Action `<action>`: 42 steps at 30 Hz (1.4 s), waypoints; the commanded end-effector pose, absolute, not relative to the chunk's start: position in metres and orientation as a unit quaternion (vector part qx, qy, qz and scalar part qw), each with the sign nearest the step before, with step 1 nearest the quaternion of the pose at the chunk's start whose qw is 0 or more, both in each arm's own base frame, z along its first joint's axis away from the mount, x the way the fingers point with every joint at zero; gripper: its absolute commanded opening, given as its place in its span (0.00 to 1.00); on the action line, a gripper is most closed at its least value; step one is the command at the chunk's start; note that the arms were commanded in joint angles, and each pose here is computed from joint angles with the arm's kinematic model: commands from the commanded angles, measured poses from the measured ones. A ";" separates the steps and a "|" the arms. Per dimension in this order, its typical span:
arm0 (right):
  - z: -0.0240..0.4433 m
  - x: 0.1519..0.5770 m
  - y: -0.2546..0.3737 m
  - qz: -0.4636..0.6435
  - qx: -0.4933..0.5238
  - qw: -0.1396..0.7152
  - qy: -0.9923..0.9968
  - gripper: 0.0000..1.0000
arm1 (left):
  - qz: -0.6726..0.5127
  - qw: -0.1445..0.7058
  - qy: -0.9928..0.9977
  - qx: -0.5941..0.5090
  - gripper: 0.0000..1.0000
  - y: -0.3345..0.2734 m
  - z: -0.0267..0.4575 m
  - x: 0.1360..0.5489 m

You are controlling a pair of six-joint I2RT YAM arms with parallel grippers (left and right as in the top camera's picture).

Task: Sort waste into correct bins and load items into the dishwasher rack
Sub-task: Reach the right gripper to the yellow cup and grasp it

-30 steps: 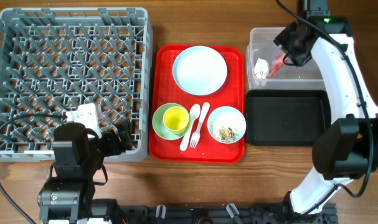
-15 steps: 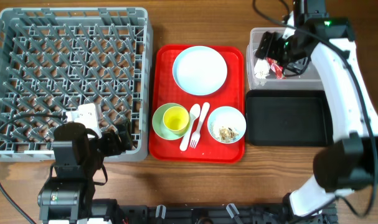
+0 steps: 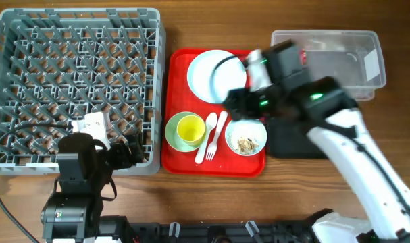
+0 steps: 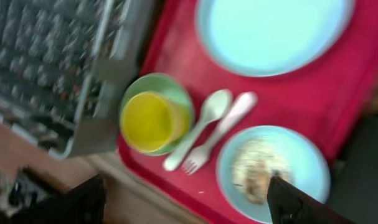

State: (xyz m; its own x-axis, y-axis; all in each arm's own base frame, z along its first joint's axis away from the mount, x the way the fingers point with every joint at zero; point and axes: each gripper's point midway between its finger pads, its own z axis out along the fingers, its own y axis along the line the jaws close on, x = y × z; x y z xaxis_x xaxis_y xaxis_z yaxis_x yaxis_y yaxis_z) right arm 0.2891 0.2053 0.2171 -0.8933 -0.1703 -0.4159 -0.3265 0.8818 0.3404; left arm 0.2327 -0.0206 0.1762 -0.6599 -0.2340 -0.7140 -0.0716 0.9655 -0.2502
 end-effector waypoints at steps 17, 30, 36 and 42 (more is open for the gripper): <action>0.060 0.282 0.273 0.111 -0.060 0.038 0.991 0.31 | -0.105 0.414 0.901 -0.077 1.00 -0.022 0.185 0.234; 0.057 0.278 0.279 0.118 -0.065 0.030 0.990 0.15 | -0.105 0.412 0.902 -0.077 1.00 -0.022 0.184 0.234; 0.057 0.274 0.281 0.119 -0.068 0.025 0.990 0.04 | -0.105 0.410 0.903 -0.077 1.00 -0.022 0.183 0.233; 0.077 0.280 0.279 0.131 -0.067 0.048 0.988 0.04 | -0.129 0.414 0.899 -0.066 1.00 -0.031 0.187 0.234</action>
